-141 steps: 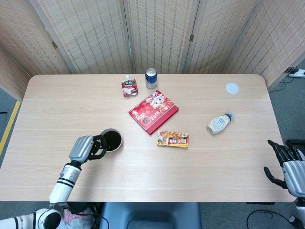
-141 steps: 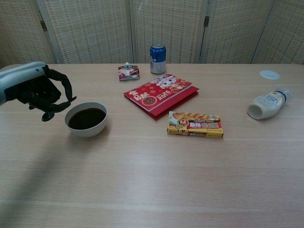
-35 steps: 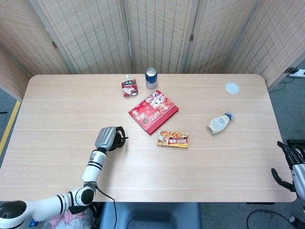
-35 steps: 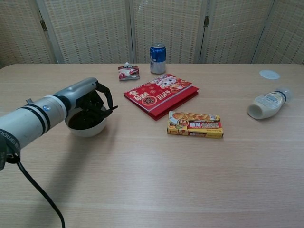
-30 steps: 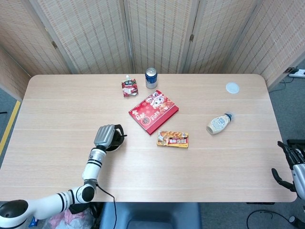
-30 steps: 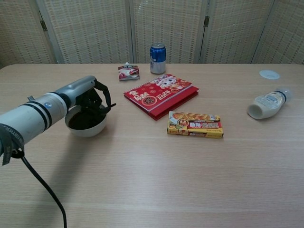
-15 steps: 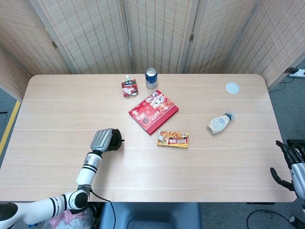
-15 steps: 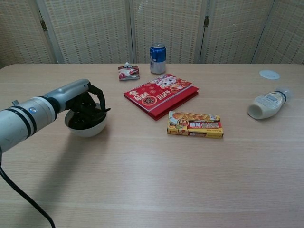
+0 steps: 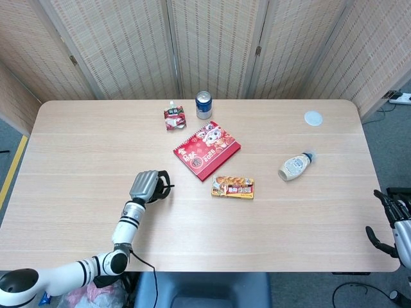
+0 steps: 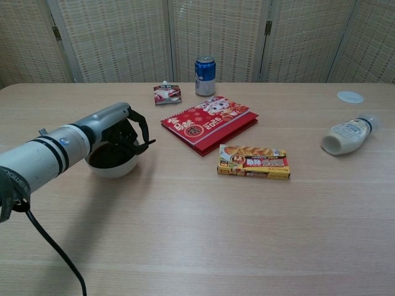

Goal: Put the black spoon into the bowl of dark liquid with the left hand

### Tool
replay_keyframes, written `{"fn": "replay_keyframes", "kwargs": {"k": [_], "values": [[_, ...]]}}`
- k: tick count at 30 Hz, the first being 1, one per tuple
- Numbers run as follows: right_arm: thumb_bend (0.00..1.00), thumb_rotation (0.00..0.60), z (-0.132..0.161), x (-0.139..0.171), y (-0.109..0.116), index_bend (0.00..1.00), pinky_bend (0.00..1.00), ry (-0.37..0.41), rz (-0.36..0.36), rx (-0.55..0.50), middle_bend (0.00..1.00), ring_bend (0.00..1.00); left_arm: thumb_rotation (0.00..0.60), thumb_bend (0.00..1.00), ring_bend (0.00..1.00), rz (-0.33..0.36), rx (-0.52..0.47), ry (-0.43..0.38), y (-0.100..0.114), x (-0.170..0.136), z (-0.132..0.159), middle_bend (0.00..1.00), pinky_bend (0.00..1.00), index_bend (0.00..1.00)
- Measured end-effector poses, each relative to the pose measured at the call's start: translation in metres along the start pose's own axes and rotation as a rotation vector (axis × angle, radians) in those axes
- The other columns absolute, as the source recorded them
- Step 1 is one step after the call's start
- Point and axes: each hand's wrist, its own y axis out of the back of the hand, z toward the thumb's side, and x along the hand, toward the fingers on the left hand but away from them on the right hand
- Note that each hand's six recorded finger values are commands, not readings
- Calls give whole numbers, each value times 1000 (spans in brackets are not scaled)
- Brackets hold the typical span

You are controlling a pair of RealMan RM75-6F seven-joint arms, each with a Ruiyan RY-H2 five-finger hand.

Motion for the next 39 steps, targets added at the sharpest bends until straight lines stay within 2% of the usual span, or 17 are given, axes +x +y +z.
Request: {"fn": "replay_keyframes", "kwargs": {"k": [10,20,23,25,27,28,30,34,36,39], "values": [[292,600,2,-1,0,37,117,6,0,0,180,214,600,472,849,34,-23,46,12,4,-16,920,748,705],[292,600,4,-3,-1,37,117,14,3,0,180,214,600,472,849,23,-21,36,16,-19,-28,920,748,700],[292,600,4,-3,-1,37,117,15,1,0,180,214,600,470,843,14,-30,26,16,-26,-27,912,748,653],[292,600,4,-3,0,37,117,15,-1,0,180,214,600,421,799,7,-36,20,15,-31,-26,854,747,487],[292,600,3,-3,1,37,117,15,-4,1,180,214,600,295,682,-3,-38,13,16,-35,-24,707,739,234],[292,600,3,-3,2,37,117,15,-6,1,180,214,600,265,622,-6,-39,10,16,-37,-23,632,733,168],[292,600,4,-3,3,37,117,16,-8,2,180,214,600,252,521,-3,-42,1,20,-43,-21,508,723,112],[292,600,5,-5,5,37,117,19,-15,4,180,214,600,242,400,41,-32,-11,36,-52,-21,362,656,78],[292,600,5,-6,5,37,117,22,-15,3,180,214,600,228,309,66,-27,-15,44,-58,-23,304,548,64],[292,600,6,-6,7,37,117,25,-20,5,180,214,600,225,260,101,-10,-12,59,-66,-29,275,419,59]]}}
